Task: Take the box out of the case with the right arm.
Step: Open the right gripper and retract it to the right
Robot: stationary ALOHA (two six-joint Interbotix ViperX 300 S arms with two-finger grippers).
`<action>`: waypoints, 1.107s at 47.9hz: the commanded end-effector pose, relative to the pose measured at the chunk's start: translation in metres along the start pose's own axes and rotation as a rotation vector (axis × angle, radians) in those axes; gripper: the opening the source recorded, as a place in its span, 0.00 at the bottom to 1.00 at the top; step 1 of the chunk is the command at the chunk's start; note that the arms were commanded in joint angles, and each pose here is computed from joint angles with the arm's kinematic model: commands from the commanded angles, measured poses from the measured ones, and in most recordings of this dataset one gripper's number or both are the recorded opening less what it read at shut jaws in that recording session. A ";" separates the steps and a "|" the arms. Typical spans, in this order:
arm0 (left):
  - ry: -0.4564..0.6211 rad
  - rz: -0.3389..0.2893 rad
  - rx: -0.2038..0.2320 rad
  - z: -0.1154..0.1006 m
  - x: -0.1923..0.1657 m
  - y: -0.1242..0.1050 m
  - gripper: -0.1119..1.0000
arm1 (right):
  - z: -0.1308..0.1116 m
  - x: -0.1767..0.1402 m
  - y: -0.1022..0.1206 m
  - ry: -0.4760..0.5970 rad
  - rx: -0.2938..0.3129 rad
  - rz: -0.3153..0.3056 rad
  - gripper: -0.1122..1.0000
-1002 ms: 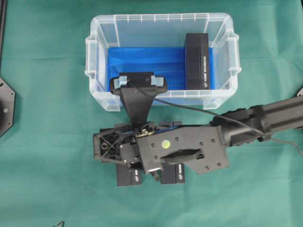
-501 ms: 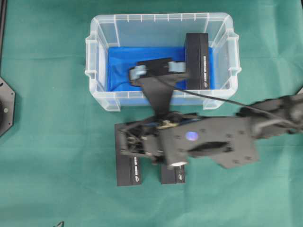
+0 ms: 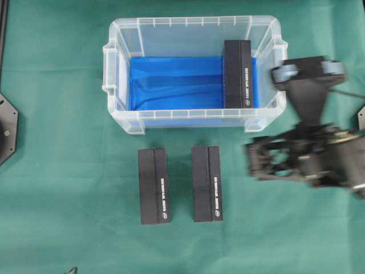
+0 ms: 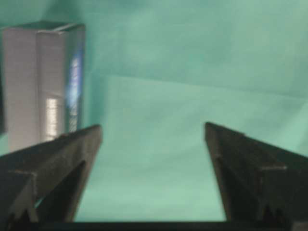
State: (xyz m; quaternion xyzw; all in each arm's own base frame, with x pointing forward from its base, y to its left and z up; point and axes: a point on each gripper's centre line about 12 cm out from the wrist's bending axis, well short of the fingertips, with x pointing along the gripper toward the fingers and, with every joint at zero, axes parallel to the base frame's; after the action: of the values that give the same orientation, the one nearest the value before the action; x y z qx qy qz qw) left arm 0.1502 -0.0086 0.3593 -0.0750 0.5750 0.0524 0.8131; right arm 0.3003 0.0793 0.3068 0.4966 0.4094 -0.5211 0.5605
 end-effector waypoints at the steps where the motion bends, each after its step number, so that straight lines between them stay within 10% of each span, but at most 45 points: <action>1: -0.013 -0.001 0.001 0.003 -0.003 -0.001 0.10 | 0.007 -0.012 -0.027 0.020 0.012 0.049 0.92; 13: -0.014 -0.001 0.000 0.002 -0.003 0.000 0.10 | 0.021 -0.016 -0.067 0.021 0.021 0.091 0.91; 53: -0.010 0.003 -0.004 0.003 -0.002 0.001 0.10 | 0.154 -0.002 -0.069 -0.101 -0.054 0.096 0.91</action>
State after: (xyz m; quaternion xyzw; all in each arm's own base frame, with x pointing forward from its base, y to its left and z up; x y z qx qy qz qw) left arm 0.1510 -0.0085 0.3588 -0.0752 0.5761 0.0532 0.8121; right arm 0.2226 -0.0643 0.3203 0.4662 0.3818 -0.5111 0.6130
